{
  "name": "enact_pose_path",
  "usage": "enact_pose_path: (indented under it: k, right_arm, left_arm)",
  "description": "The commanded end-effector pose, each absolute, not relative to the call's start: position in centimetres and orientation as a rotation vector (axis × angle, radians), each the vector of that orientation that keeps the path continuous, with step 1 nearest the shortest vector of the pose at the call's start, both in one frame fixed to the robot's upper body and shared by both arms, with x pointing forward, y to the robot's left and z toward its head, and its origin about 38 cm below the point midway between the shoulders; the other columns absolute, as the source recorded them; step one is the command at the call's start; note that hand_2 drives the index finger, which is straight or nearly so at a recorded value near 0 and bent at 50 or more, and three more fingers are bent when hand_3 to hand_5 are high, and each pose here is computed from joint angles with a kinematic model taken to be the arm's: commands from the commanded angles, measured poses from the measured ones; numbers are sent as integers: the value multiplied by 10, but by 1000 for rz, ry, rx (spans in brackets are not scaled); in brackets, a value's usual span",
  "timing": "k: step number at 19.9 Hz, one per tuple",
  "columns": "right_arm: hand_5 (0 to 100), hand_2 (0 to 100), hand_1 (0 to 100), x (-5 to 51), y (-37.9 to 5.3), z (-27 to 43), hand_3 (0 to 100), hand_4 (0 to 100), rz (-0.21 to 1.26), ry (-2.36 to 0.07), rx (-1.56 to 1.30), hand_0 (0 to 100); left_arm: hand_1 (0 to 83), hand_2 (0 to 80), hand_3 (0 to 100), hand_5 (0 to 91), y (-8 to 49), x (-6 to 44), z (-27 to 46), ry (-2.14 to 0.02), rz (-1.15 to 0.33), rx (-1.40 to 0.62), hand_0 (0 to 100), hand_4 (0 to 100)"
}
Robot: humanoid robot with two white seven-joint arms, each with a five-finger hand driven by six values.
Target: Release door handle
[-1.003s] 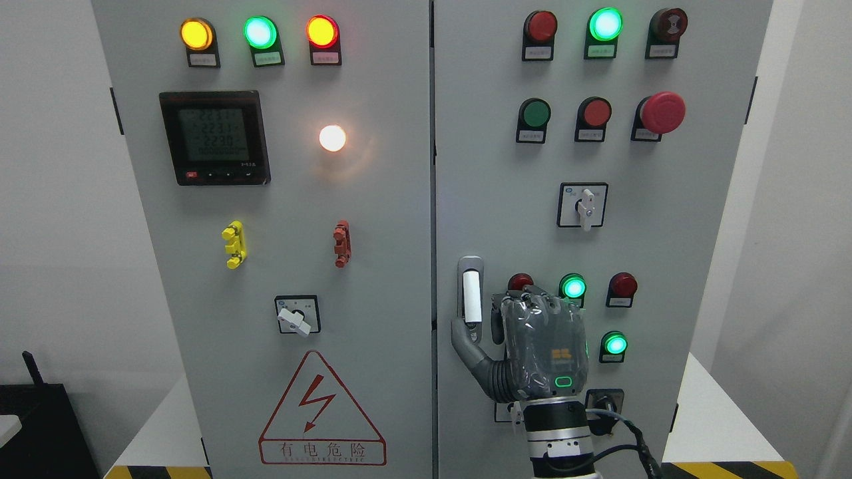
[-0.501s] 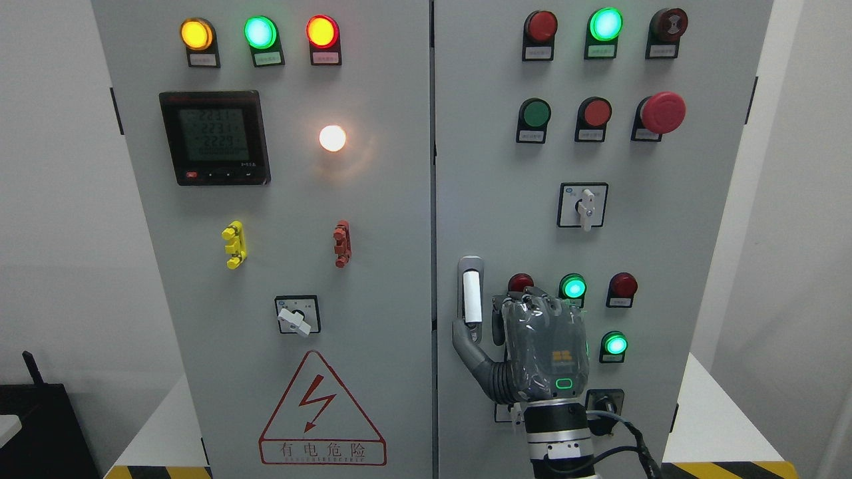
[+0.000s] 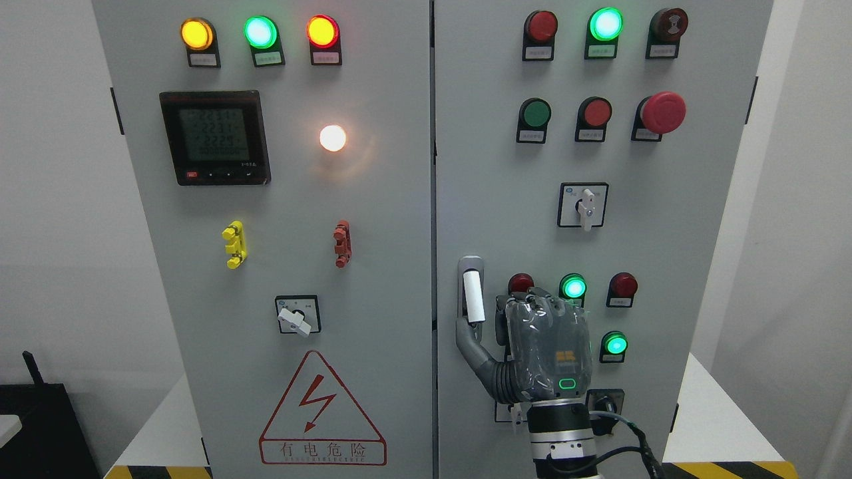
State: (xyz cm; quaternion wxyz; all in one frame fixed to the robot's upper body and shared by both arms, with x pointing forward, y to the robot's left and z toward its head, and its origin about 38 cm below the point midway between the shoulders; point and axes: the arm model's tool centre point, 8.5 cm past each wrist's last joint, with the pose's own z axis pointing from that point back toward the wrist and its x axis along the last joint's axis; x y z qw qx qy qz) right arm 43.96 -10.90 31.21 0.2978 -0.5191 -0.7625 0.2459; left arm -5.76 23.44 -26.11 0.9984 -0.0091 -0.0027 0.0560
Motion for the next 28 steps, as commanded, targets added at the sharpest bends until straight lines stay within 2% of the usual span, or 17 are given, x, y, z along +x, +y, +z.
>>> enact_pose_path:
  k: [1, 28]
  right_arm:
    - [953, 944, 462, 440, -114, 313, 1000, 858, 641, -2017, -1387, 434]
    - [969, 953, 488, 434, -130, 323, 1000, 875, 569, -2034, -1434, 439]
  left_arm:
    - [389, 0, 0, 0, 234, -65, -260, 16, 99, -19, 120, 0]
    - [389, 0, 0, 0, 234, -65, -260, 16, 99, -19, 120, 0]
